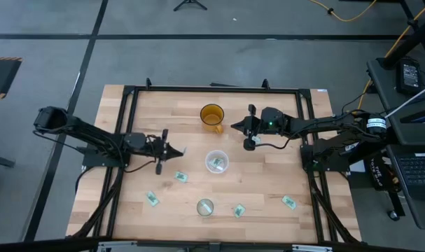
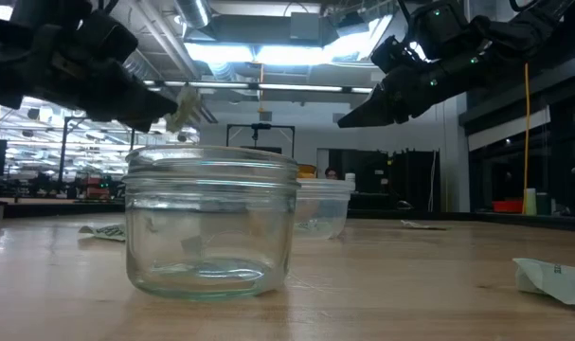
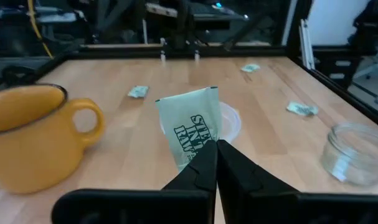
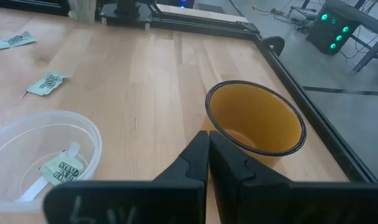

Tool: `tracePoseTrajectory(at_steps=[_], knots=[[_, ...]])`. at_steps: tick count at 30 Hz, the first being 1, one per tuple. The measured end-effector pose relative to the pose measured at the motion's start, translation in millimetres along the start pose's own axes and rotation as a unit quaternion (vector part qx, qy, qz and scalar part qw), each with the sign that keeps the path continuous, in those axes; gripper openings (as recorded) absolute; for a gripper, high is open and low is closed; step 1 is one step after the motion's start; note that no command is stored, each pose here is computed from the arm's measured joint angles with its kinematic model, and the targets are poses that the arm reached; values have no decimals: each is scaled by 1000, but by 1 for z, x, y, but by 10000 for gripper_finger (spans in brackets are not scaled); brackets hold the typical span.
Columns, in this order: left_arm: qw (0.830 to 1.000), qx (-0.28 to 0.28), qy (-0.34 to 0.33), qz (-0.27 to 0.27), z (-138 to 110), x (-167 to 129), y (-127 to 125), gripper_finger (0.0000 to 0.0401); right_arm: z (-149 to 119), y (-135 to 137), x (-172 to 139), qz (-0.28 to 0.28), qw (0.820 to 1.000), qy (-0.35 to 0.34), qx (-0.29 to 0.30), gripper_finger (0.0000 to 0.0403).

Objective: Pick and place Stevia / Truvia into bins
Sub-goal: Put the stevia packet into the transparent plastic container

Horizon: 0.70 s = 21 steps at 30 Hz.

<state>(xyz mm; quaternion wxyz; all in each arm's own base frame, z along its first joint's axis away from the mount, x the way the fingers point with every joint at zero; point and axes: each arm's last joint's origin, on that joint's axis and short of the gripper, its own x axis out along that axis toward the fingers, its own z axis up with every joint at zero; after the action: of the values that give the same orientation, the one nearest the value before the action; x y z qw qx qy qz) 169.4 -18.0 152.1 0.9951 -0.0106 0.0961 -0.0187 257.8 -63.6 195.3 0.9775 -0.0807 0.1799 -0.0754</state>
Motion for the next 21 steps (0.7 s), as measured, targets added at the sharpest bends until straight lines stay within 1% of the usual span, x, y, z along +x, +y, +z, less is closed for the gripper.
tracePoseTrajectory(at_steps=[8,12,14,18,21], knots=[[1000,8,-4,-13,-2,2,-5,2,0,0,0,0,1000,0,0,16],[1000,-5,-8,-14,3,8,-5,2,0,0,0,0,1000,-1,0,16],[1000,-3,-7,-23,9,16,-7,2,0,0,0,0,1000,-3,0,16],[998,21,21,-62,20,40,-12,2,1,0,0,0,1000,-3,0,17],[996,30,52,-64,25,63,-15,2,1,0,0,0,1000,-3,0,17]])
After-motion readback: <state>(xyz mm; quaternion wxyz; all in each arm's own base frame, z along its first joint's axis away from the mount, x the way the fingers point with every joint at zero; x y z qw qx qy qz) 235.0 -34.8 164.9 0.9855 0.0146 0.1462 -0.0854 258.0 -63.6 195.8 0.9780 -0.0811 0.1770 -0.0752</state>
